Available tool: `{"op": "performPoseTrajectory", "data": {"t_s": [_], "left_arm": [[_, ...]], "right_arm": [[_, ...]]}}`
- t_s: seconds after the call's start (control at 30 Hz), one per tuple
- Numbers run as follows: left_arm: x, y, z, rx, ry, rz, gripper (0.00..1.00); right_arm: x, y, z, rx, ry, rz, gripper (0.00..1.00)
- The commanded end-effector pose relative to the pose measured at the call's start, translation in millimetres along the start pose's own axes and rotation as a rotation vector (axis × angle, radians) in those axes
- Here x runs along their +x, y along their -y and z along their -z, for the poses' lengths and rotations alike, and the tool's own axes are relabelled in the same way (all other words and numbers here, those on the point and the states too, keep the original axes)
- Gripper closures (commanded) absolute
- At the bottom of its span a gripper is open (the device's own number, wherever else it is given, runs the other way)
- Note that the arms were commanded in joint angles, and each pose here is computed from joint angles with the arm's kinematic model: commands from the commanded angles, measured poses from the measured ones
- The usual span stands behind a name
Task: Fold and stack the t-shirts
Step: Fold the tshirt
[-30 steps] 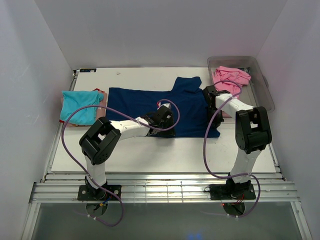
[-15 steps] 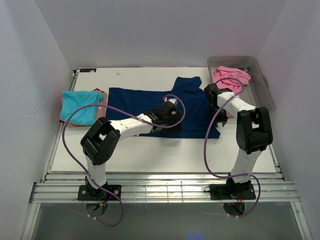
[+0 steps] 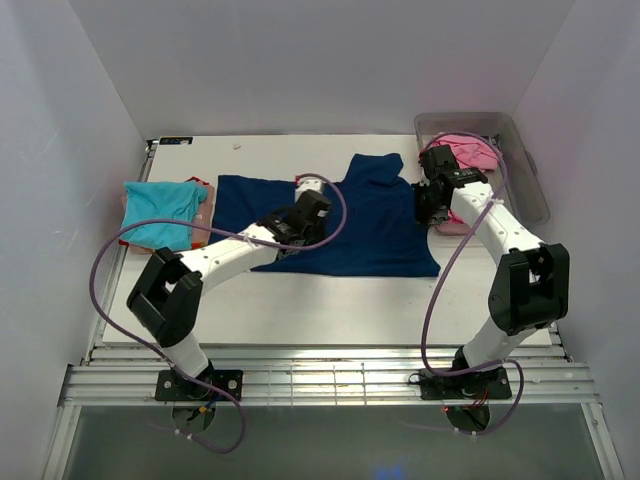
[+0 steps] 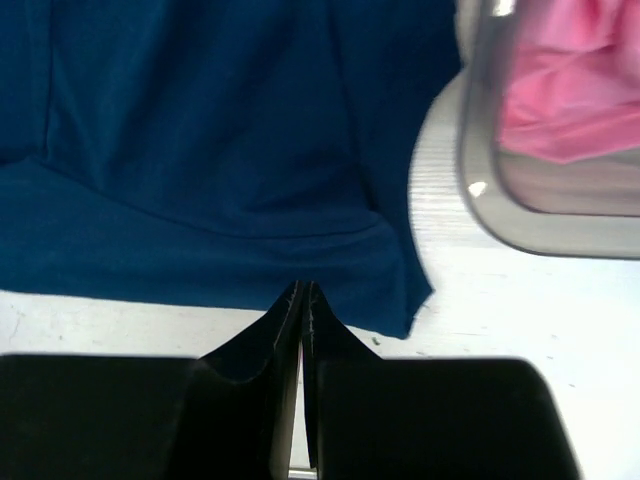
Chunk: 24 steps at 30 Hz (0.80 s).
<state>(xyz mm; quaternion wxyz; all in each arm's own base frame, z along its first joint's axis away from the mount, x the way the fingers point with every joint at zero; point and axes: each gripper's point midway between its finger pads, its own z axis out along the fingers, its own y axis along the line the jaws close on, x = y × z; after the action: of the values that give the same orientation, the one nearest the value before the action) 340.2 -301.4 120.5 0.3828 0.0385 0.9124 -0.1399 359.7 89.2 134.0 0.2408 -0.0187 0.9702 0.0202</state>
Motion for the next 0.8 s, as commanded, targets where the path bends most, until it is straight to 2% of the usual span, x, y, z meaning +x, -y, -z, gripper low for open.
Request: {"op": "performPoseTrajectory", "data": {"t_s": [0.0,0.03,0.1,0.23,0.47,0.77], "left_arm": [[-2,-97,13,-0.219,0.013,0.074,1.00],[7,-131,13,-0.277,-0.005,0.107,1.00],[1,-153,20,-0.287,0.028,0.143,1.00],[13,-208,21,-0.387,0.011,0.193,1.00],[25,-244,10,-0.425,0.001,0.263,1.00],[68,-276,-4,-0.515,-0.127,0.321,1.00]], "right_arm": [[14,-35,-15,-0.187,-0.051,-0.005,0.92],[15,-38,-18,-0.196,-0.057,-0.001,0.92],[17,-43,-22,-0.218,-0.062,0.003,0.92],[21,-49,-34,-0.234,-0.091,0.003,0.92],[31,-55,-53,-0.245,-0.140,0.001,0.92],[70,-46,-83,-0.179,-0.274,0.000,0.92]]}}
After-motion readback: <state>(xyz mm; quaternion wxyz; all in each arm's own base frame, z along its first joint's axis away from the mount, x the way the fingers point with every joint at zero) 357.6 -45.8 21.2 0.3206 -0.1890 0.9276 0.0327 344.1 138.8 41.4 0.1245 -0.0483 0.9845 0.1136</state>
